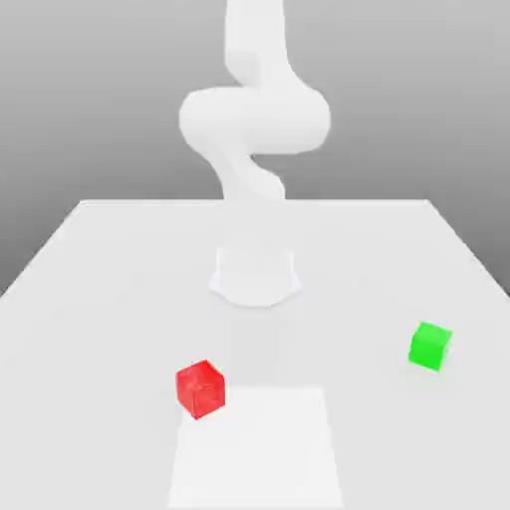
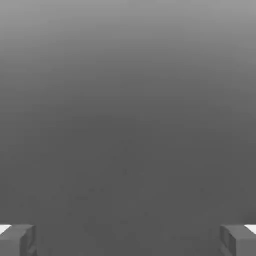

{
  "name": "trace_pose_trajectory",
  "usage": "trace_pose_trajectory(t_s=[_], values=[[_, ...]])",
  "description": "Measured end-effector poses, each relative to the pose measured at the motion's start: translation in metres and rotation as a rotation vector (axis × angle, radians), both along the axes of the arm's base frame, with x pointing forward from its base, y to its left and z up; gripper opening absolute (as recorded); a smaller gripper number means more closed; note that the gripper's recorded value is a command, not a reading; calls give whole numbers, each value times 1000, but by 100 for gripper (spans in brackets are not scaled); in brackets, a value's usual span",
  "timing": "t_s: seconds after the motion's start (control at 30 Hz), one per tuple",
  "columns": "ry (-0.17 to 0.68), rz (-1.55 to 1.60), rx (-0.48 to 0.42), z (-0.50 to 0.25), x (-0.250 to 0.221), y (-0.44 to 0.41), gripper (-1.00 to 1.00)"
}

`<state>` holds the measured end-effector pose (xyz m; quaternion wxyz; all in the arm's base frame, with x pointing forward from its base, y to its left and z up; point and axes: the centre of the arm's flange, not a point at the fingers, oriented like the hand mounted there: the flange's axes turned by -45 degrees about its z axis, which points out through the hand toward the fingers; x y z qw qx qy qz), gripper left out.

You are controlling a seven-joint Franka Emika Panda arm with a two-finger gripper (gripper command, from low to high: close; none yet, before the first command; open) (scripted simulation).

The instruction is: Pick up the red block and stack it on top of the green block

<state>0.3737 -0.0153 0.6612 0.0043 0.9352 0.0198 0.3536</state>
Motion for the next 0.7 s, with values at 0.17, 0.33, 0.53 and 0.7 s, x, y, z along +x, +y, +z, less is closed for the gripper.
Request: trace_pose_trajectory(t_s=[0.17,0.33,0.53,0.7], values=[[183,120,-75,-124,40,-27,0],[366,263,-140,-250,41,-44,0],[610,485,-206,-402,-11,-57,0],[691,571,-224,-474,-35,-62,0]])
